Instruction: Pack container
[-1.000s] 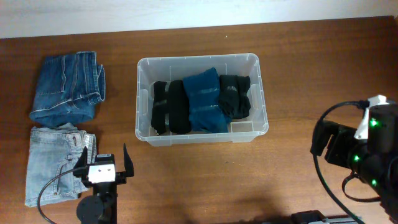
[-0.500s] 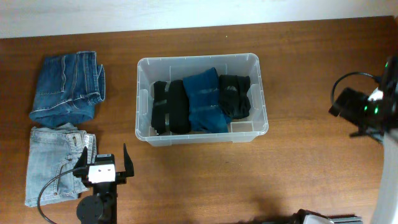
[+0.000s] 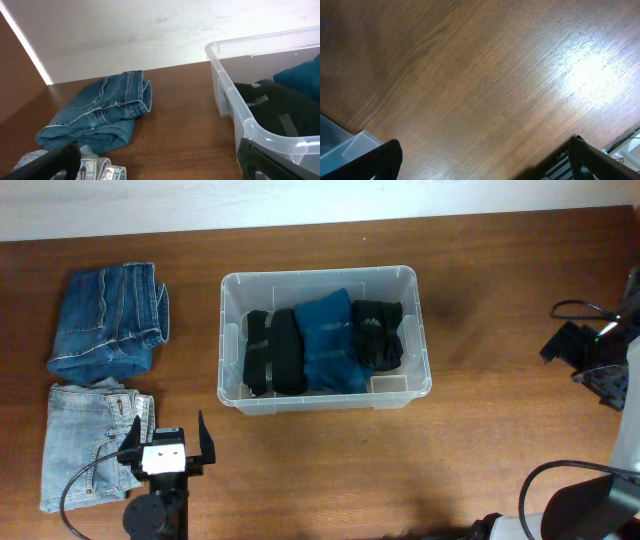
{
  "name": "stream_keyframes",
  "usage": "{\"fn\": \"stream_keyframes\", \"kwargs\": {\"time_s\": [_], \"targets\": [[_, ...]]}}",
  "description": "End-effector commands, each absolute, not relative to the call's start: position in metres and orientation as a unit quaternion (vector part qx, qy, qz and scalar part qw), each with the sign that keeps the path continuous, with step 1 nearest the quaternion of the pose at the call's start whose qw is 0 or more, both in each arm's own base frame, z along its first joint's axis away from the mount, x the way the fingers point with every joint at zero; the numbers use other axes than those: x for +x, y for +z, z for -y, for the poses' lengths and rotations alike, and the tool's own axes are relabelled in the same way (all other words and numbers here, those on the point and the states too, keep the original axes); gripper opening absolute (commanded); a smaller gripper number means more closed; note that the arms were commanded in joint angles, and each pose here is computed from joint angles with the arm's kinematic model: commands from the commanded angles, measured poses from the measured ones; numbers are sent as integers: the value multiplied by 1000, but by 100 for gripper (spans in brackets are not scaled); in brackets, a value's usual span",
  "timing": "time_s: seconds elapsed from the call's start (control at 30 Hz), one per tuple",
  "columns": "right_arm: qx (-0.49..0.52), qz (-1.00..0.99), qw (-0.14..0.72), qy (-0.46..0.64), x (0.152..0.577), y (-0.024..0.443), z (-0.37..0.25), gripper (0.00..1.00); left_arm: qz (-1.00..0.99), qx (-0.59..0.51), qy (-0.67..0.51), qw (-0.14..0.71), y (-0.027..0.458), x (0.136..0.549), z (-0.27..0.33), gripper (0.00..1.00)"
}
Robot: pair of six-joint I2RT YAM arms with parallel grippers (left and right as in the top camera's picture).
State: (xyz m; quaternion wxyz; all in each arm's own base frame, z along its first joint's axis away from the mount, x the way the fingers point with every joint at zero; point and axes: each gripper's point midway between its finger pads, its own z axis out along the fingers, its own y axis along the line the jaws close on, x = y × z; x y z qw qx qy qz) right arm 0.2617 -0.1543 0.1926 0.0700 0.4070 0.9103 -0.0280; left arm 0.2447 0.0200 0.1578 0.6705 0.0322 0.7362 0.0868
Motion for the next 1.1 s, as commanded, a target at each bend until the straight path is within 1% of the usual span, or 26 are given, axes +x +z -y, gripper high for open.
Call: {"fn": "stream_keyframes", "kwargs": {"time_s": [0.0, 0.77, 0.93, 1.0, 1.07], "targets": [[410, -909, 69, -25, 262, 191, 155, 98, -736, 34, 87, 671, 156, 245, -19, 100], [410, -909, 67, -24, 263, 190, 155, 98, -728, 33, 88, 679, 162, 245, -19, 100], [410, -909, 67, -24, 263, 190, 155, 98, -735, 35, 86, 672, 157, 245, -19, 100], [410, -909, 67, -24, 263, 190, 155, 98, -717, 32, 79, 692, 170, 246, -17, 100], [410, -909, 67, -24, 263, 190, 155, 98, -684, 32, 48, 727, 194, 245, -8, 100]]}}
